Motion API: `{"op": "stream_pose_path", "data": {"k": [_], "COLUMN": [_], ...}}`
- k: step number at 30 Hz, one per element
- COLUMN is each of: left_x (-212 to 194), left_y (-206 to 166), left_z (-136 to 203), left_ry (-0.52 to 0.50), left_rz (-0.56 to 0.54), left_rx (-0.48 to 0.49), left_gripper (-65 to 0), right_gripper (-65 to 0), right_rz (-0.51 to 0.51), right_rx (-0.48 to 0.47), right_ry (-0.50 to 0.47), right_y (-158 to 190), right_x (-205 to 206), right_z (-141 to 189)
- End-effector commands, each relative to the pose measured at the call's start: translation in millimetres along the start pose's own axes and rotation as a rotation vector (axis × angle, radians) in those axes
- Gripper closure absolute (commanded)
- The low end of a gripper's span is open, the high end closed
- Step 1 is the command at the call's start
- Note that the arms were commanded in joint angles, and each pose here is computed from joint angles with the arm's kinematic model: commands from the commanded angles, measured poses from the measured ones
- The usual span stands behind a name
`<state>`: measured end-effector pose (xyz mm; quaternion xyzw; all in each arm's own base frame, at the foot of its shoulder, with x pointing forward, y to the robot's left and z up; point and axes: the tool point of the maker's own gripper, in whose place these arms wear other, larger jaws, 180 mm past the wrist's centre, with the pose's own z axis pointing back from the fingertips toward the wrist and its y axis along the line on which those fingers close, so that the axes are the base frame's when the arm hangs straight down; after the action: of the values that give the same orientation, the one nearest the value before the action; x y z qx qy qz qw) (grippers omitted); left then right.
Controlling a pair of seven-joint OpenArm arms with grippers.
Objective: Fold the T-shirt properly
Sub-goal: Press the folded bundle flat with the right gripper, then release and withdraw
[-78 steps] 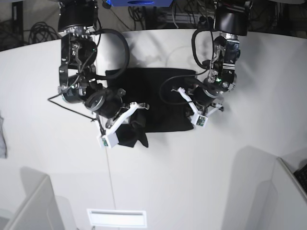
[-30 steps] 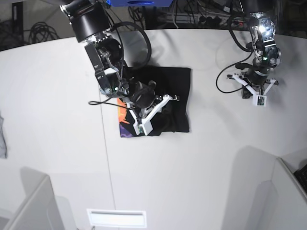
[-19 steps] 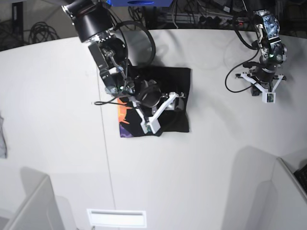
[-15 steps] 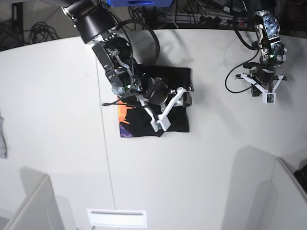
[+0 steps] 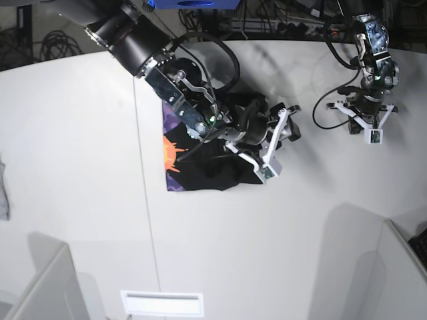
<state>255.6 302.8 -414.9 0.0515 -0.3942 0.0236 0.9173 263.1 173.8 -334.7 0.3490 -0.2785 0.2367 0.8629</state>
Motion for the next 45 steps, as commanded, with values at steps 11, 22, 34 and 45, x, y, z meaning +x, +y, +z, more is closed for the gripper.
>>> {"op": "stream_pose_path", "data": {"k": [11,22,34,45], "left_x": [13,2,-1,-1], "left_y": [28,30,31,31], "left_z": [9,12,13,13], "left_ry": [-0.05,-0.027,-0.021,-0.019], "left_rz": [0.024,0.02,0.019,0.021], "left_rx": [0.066,0.071,0.071,0.072], "left_gripper": [0.0,0.0,0.0,0.0], "right_gripper": [0.0,0.0,0.0,0.0], "right_rz": [-0.122,-0.186,-0.08,-0.003], "right_rx": [-0.294,-0.465,-0.367,-0.197], "right_ry": [-0.169,-0.152,-0.116,-0.138], "right_y": [-113,-180,-119,-31], "right_x": [28,19,31,54], "right_z": [82,82,33,2]}}
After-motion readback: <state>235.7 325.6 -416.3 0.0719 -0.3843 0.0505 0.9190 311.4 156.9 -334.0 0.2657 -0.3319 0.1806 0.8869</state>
